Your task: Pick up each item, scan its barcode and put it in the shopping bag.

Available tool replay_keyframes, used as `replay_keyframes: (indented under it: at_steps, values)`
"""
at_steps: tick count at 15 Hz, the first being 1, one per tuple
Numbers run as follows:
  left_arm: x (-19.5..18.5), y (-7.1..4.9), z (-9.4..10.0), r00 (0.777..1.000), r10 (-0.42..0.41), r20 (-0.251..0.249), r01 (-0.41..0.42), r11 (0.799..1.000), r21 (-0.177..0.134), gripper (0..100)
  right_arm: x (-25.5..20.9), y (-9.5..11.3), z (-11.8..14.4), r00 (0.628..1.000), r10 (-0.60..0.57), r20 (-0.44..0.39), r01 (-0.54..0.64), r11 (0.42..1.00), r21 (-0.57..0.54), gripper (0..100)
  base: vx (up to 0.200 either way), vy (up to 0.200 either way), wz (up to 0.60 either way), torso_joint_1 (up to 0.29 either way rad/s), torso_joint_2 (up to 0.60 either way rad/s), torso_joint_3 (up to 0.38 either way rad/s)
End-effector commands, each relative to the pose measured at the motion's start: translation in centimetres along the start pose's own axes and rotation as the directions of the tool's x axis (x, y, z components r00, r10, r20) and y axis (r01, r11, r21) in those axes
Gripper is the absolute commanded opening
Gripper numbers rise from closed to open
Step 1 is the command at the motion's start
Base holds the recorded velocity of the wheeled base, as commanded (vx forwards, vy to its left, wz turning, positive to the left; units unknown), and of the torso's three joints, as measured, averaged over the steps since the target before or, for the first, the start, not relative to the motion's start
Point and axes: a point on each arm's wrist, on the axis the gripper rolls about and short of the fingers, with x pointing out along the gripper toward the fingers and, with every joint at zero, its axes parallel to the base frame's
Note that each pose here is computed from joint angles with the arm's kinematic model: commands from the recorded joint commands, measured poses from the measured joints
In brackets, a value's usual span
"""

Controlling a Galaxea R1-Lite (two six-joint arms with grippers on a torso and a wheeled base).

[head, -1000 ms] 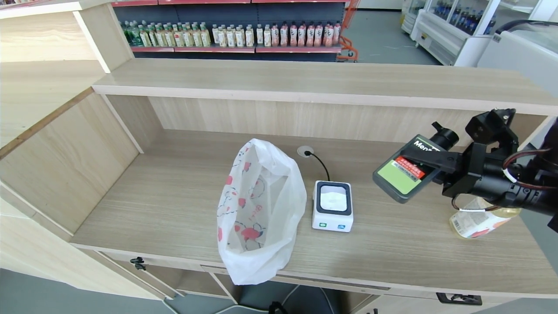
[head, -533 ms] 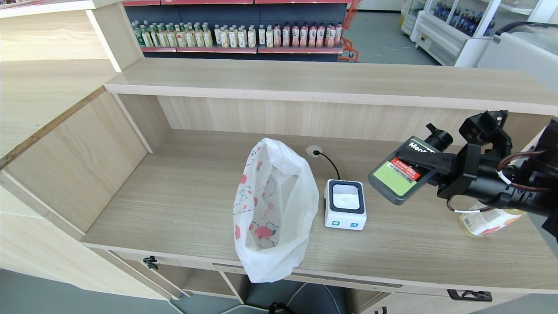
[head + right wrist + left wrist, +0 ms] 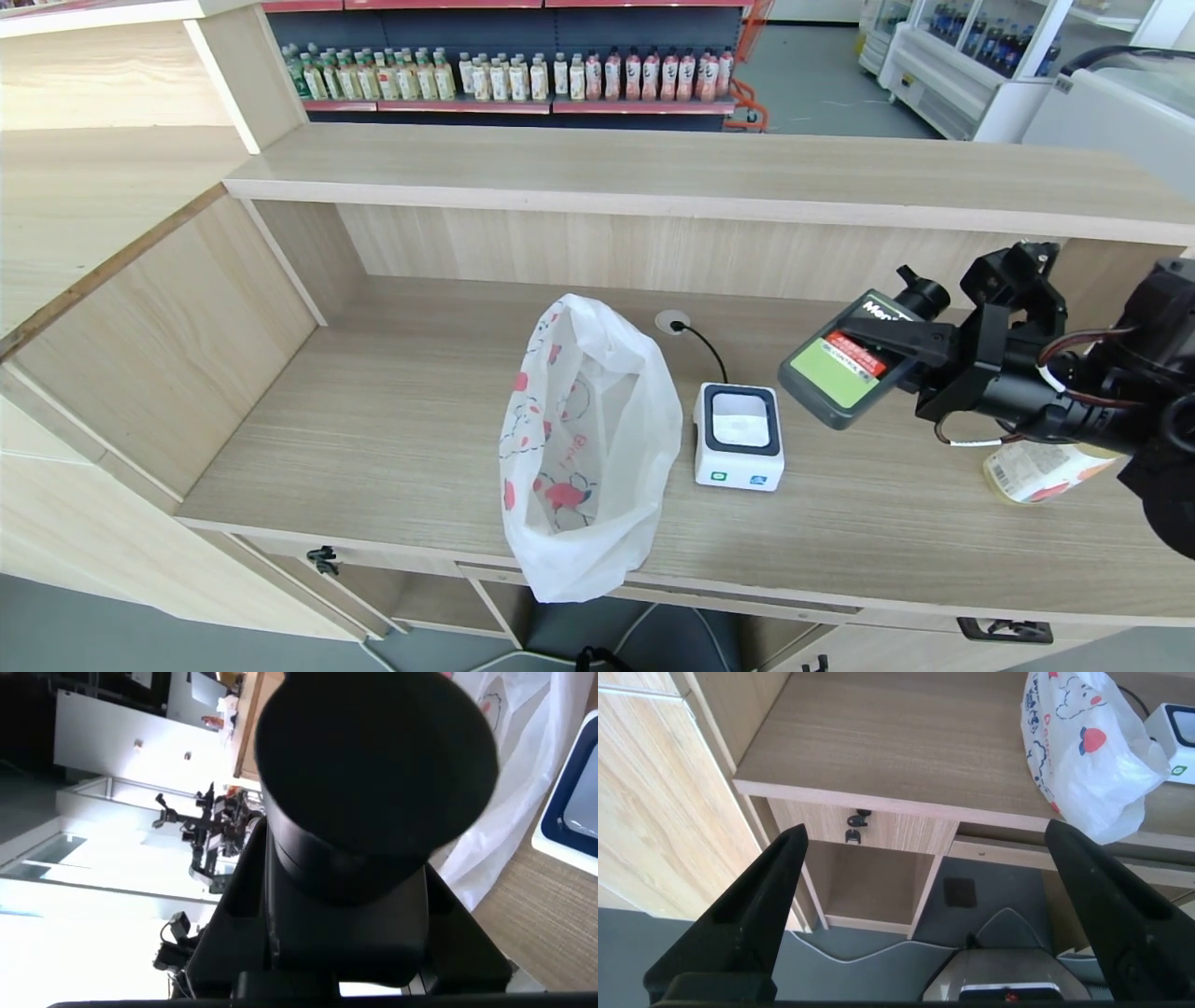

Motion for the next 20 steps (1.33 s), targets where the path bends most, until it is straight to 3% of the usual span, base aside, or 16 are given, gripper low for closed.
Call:
replay_keyframes:
  at_steps: [1,11,20]
  values:
    - [0.0,0.0,0.0,1.000,0.000,0.000,0.000,1.000,0.000,100,0.5,-1.8,-0.3,1.000,-0.008,-0.008,0.009,0.999,0.050,0,0.000,0.000,0.00,0.000,0.00,0.000]
    - [0.0,0.0,0.0,1.000,0.000,0.000,0.000,1.000,0.000,100,2.2,-4.7,-0.8,0.998,0.028,-0.051,-0.024,0.997,0.072,0,0.000,0.000,0.00,0.000,0.00,0.000]
    - [0.0,0.0,0.0,1.000,0.000,0.000,0.000,1.000,0.000,100,1.6,-4.0,-0.6,0.999,0.024,-0.032,-0.022,0.998,0.055,0,0.000,0.000,0.00,0.000,0.00,0.000]
